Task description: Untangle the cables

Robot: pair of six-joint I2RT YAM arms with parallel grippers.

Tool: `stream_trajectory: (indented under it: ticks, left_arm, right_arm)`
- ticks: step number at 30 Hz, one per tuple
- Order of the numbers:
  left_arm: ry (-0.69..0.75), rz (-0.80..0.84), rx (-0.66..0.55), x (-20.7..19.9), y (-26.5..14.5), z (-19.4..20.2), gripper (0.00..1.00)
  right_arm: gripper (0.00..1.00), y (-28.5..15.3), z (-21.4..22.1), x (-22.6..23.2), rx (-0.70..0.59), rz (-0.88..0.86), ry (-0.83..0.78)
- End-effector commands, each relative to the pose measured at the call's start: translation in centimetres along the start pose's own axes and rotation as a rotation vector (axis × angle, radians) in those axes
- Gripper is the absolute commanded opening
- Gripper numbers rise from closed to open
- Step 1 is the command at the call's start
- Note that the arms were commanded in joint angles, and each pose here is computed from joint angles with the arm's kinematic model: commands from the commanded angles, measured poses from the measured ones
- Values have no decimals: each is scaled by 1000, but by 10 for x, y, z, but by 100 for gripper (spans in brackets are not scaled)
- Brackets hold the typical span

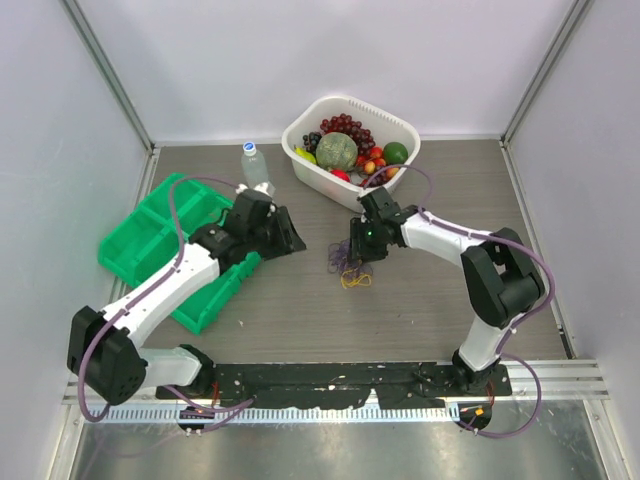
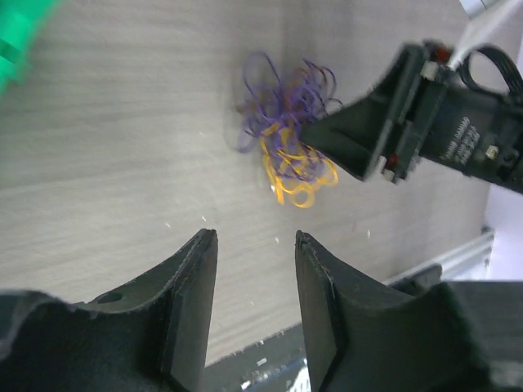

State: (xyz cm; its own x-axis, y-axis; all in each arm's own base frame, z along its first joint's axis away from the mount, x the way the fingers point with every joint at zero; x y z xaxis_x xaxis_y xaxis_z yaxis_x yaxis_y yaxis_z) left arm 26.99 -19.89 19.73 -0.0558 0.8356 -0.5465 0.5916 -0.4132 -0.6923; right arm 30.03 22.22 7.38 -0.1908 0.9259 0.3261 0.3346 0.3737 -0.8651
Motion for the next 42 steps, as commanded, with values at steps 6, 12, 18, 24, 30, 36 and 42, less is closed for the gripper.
stream_trajectory:
  ticks: [6,12,18,24,30,36,42]
  left_arm:
    - [-50,189,102,-32,11,63,44]
    - [13,194,225,-37,26,107,52]
    - [87,144,310,-26,40,140,28]
    - [234,92,327,-18,51,143,23]
    - [386,63,384,-19,54,140,27]
    - [421,87,361,-27,56,135,38]
    - [451,78,371,-32,66,132,34]
  right_arm:
    - [28,-32,55,54,11,-280,2]
    - [11,-37,60,53,-11,-354,222]
    - [4,-26,64,38,27,-350,346]
    - [4,-23,67,31,41,-351,348]
    - [4,-23,67,27,45,-348,354]
    - [3,-24,66,27,44,-349,352]
    - [2,-25,63,29,40,-354,348]
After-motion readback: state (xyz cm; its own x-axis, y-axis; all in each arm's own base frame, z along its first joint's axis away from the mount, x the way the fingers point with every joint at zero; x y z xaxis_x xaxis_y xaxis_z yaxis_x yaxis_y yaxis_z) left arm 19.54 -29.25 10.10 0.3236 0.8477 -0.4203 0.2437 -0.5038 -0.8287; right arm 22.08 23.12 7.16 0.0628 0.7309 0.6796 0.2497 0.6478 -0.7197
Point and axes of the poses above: each gripper's point midway between its finger pads, its own y axis out along the fingers, its own x axis along the line the jaws close on, z = x × y, the point moved 3 cm from there along -y, back along the fingers, and after that the axes turned 2 degrees about -y, right-handed, at the moved point
